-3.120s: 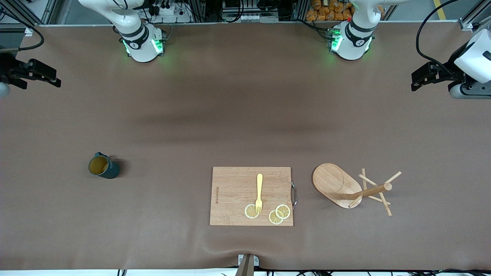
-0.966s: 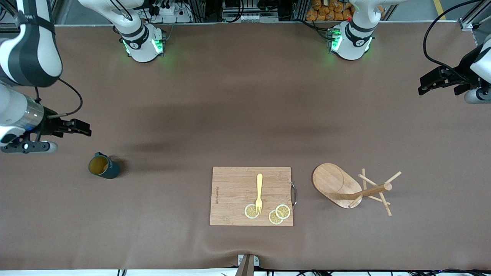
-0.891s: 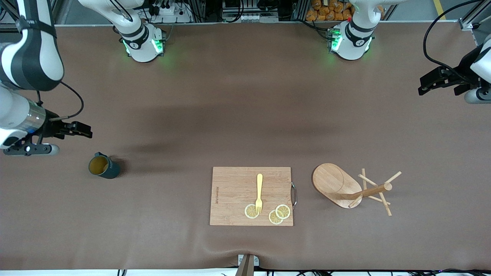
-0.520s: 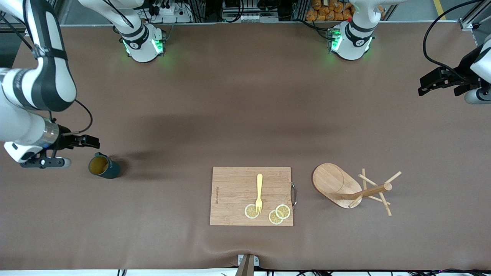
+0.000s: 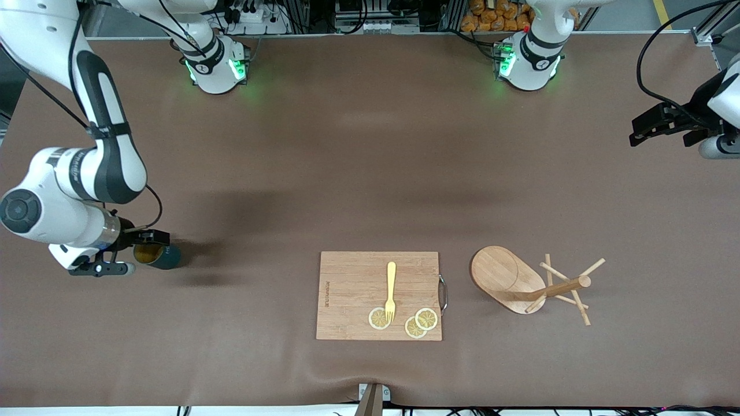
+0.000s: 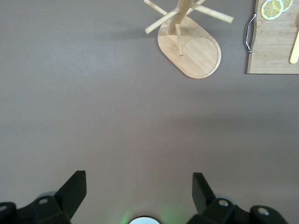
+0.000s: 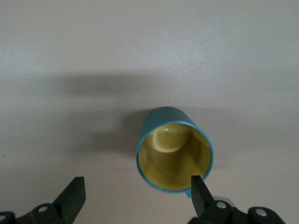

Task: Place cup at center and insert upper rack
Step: 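Reach the right gripper down over the teal mug, then close the right gripper on the teal mug's rim, then lift the mug with the right gripper and carry it toward table center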

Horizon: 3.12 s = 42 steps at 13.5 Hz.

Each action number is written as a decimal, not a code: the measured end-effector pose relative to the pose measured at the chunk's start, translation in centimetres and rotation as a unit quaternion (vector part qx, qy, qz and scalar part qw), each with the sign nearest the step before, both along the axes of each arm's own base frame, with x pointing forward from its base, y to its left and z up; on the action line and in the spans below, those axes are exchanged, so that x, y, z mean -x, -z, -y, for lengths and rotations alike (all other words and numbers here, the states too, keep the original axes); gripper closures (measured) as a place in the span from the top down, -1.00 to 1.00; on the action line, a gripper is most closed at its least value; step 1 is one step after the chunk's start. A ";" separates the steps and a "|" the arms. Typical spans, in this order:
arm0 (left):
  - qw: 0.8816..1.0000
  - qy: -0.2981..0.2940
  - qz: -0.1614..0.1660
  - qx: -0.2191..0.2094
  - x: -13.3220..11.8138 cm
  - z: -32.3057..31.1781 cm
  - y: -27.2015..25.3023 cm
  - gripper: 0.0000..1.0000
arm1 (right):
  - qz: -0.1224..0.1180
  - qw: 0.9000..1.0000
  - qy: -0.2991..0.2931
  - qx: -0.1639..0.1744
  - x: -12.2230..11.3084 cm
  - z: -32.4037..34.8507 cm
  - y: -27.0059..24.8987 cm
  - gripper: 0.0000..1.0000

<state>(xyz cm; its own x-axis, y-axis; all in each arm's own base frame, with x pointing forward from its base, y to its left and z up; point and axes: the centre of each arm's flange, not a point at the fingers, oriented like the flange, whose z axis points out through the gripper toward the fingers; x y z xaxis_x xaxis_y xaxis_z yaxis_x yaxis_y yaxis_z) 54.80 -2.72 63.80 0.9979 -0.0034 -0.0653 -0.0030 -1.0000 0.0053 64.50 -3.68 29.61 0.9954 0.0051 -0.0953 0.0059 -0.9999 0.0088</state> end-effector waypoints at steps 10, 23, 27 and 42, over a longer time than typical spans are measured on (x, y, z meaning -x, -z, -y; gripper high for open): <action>1.000 -0.002 0.003 0.000 -0.1 -0.2 -0.2 1.00 | 0.001 1.000 0.000 0.002 -0.5 0.1 4.8 0.87; 1.000 -0.002 0.004 0.000 -0.1 -0.2 -0.3 1.00 | 0.002 1.000 -0.011 0.001 -0.7 -1.3 4.9 -0.92; 1.000 -0.002 0.004 0.000 -0.1 -0.2 -0.3 1.00 | 0.018 1.000 -0.021 0.000 -1.6 -2.6 3.5 -0.92; 1.000 -0.001 0.003 0.000 -0.1 -0.2 -0.2 1.00 | 0.018 0.998 -0.036 -0.042 4.6 -31.5 -5.1 -0.92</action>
<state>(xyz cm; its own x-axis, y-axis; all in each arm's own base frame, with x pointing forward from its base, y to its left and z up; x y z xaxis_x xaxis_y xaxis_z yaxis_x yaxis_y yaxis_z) 54.89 -2.52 64.03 0.9982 -0.0021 -0.0591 -0.0018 -1.0000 0.0059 59.91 27.85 34.75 0.9951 0.0824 -0.0548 0.0783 -0.9942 -0.0739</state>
